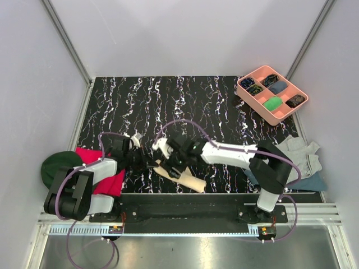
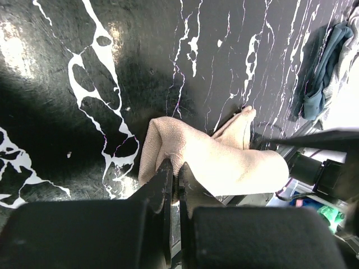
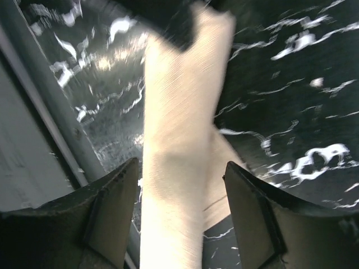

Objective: Fold the napkin, place the utensils inside, and roll it up
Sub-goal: Roll the napkin with the utensil

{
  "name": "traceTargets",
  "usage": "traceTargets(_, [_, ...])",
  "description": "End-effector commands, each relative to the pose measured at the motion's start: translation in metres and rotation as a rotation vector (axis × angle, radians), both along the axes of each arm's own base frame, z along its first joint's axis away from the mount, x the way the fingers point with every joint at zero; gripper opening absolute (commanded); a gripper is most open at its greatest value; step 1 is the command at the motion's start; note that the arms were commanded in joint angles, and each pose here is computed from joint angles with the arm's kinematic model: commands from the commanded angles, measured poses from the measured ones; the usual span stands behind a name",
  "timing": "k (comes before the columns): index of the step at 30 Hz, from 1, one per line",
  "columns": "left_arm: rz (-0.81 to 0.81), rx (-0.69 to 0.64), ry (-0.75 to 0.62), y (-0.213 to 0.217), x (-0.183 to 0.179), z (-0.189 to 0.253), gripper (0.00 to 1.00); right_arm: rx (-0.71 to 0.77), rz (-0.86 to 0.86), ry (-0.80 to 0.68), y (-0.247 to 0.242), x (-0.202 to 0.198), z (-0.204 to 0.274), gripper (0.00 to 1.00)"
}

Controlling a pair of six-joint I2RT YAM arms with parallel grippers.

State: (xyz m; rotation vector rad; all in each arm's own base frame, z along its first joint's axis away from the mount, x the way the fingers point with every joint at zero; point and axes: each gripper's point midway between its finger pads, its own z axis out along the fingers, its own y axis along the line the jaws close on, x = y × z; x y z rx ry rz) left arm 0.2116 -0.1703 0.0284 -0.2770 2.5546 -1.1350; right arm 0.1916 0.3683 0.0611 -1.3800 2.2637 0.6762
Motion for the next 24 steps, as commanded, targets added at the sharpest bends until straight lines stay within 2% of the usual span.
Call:
traceTargets(1, [-0.003, 0.008, -0.011, 0.0, 0.007, 0.002, 0.0, -0.084, -0.013, -0.295, -0.002, 0.007, 0.004, 0.72])
traceTargets(7, [-0.001, 0.013, -0.008, 0.001, 0.009, 0.002, 0.0, -0.146, 0.031, -0.352, 0.004, -0.009, -0.013, 0.73])
traceTargets(9, [-0.002, 0.014, -0.007, 0.001, 0.009, 0.003, 0.0, -0.176, 0.032, -0.353, 0.003, -0.009, -0.023, 0.7])
traceTargets(14, [-0.005, 0.015, -0.016, 0.001, 0.011, 0.005, 0.0, -0.262, 0.02, -0.334, -0.007, -0.008, -0.045, 0.49])
traceTargets(17, [-0.004, 0.012, -0.028, 0.001, 0.013, 0.008, 0.0, -0.276, 0.021, -0.276, -0.011, -0.012, -0.054, 0.46])
traceTargets(19, [-0.007, 0.007, -0.039, 0.001, 0.014, 0.011, 0.06, -0.256, 0.027, -0.205, -0.012, -0.017, -0.058, 0.42])
traceTargets(21, [-0.009, 0.003, -0.06, 0.001, 0.016, 0.016, 0.24, -0.207, 0.033, -0.09, -0.012, -0.025, -0.059, 0.38])
traceTargets(24, [-0.001, 0.01, -0.107, 0.003, 0.022, 0.026, 0.35, -0.108, 0.08, 0.088, -0.005, -0.044, -0.052, 0.35])
